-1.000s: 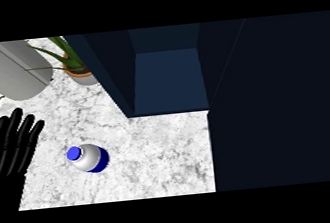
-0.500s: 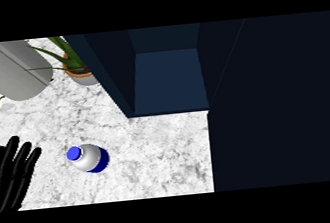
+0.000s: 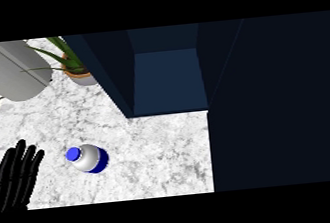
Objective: Pick up the bottled water, place it into the cabinet and close the cabinet
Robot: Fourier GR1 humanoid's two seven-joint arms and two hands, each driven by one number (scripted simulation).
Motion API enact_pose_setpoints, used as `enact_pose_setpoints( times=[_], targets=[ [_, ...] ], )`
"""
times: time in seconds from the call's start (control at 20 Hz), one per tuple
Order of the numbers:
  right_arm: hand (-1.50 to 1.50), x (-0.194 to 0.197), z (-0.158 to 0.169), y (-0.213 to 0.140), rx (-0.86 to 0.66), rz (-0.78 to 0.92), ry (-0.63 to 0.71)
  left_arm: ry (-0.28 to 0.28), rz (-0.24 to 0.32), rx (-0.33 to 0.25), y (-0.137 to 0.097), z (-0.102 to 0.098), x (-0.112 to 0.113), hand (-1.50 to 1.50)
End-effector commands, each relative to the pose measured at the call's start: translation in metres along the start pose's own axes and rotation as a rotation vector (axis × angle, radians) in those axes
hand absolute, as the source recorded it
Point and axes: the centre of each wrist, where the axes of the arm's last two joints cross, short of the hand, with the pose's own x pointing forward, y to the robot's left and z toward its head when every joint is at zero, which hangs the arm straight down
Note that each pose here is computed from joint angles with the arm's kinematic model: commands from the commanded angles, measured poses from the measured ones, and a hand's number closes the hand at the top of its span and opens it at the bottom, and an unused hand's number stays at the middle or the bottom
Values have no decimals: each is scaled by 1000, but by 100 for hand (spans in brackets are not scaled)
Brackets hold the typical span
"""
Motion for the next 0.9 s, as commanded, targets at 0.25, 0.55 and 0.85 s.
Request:
enact_pose_setpoints(
  times=[0.25,0.55,0.85],
  targets=[
    [-150,25,20,5,-11,16,-57,58,-63,85,19,-18,-55,-150],
    [-150,26,32,3,30,31,-40,89,-29,71,18,-22,-108,-150],
    [-150,32,41,5,18,24,-58,129,-4,114,28,-19,-160,-150]
  ],
)
